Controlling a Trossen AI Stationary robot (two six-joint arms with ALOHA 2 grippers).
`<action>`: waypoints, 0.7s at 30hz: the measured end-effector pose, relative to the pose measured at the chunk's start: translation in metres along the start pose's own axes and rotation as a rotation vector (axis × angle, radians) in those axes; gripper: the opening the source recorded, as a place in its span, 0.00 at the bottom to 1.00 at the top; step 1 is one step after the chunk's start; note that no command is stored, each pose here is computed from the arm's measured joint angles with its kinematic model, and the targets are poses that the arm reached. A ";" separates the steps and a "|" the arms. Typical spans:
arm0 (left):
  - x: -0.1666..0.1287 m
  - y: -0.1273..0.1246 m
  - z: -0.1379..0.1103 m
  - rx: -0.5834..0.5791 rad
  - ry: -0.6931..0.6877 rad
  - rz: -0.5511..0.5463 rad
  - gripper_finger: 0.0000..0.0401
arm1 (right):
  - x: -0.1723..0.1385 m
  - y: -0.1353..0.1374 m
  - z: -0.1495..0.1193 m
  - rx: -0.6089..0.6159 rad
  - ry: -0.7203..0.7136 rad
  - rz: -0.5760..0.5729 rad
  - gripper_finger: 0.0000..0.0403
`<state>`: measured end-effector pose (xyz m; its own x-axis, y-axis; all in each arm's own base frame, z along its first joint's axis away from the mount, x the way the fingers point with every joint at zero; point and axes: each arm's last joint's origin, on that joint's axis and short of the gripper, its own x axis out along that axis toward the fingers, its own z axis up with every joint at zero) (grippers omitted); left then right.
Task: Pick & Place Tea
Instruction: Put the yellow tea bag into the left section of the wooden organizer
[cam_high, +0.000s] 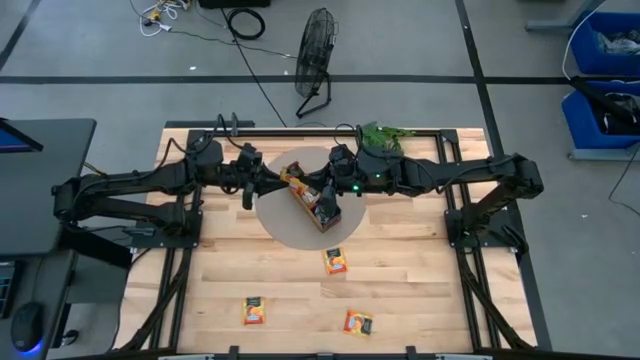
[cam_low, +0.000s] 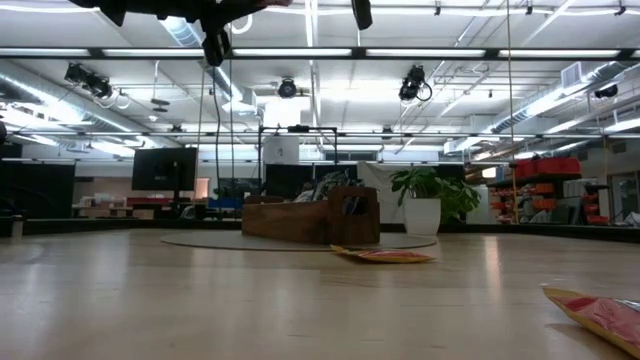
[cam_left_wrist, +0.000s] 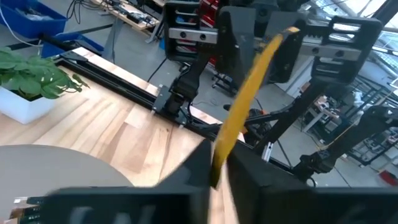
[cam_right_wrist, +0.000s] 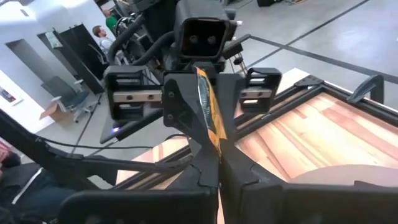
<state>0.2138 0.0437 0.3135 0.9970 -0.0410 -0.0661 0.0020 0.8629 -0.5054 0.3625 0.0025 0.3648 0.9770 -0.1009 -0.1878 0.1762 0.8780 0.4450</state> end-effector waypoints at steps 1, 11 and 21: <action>0.000 0.000 0.000 0.000 0.001 -0.001 0.07 | 0.000 0.000 0.000 0.000 -0.001 -0.002 0.00; 0.000 0.000 -0.005 -0.014 0.077 -0.052 0.02 | -0.009 -0.001 0.003 0.064 0.074 0.059 0.13; -0.002 0.003 -0.019 -0.048 0.259 -0.089 0.02 | -0.026 -0.011 0.012 0.227 0.273 0.131 0.41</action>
<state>0.2099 0.0373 0.2956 0.9400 -0.2480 -0.2342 0.0785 0.8254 -0.5591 0.3366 -0.0101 0.3755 0.9304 0.1605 -0.3296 0.1043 0.7460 0.6577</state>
